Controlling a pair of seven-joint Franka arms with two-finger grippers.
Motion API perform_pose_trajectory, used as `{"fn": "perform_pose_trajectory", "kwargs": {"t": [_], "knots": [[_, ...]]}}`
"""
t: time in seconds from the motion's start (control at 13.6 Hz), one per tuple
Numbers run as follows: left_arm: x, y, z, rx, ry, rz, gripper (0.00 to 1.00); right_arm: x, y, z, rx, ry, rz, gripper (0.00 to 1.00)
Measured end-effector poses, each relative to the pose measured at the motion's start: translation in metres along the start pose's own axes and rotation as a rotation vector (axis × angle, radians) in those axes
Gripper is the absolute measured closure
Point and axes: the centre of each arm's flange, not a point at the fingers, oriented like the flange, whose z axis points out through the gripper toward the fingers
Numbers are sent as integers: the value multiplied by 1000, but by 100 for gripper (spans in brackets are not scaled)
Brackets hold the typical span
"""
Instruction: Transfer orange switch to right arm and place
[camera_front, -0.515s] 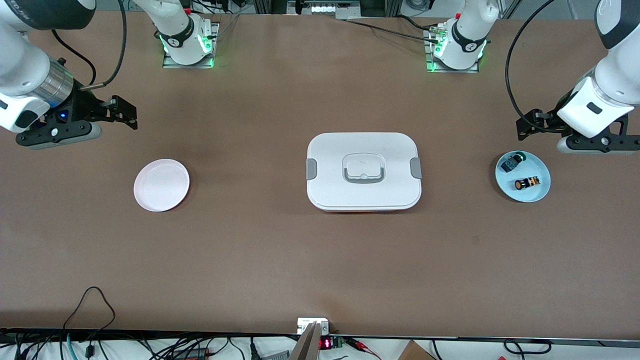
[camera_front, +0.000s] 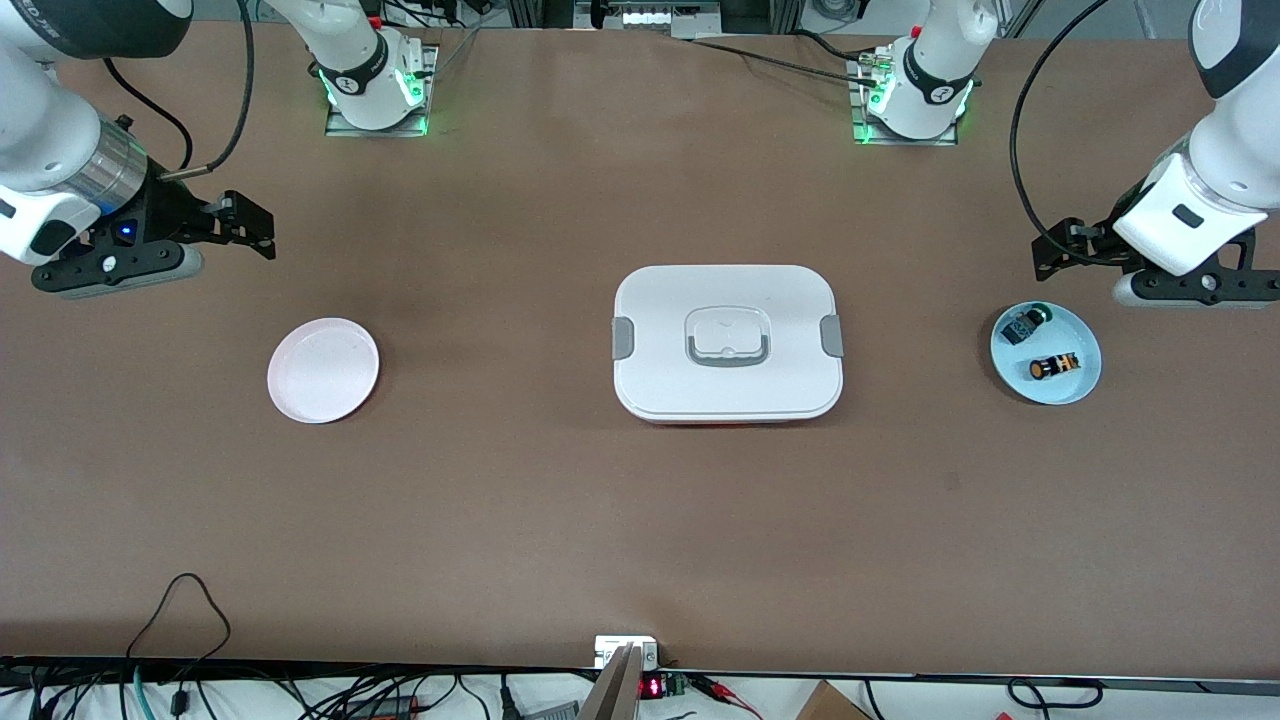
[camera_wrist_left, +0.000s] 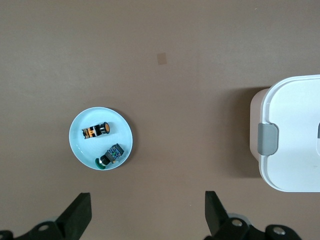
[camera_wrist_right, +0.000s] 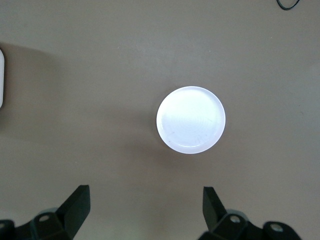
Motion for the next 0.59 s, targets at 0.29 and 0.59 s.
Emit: {"fn": "perform_pose_trajectory", "kwargs": {"t": [0.29,0.59], "knots": [[0,2,0,0,0,3,0,0,0,0,0,0,0,0],[1,2,2,1,-5,3,0,0,0,0,0,0,0,0]]}}
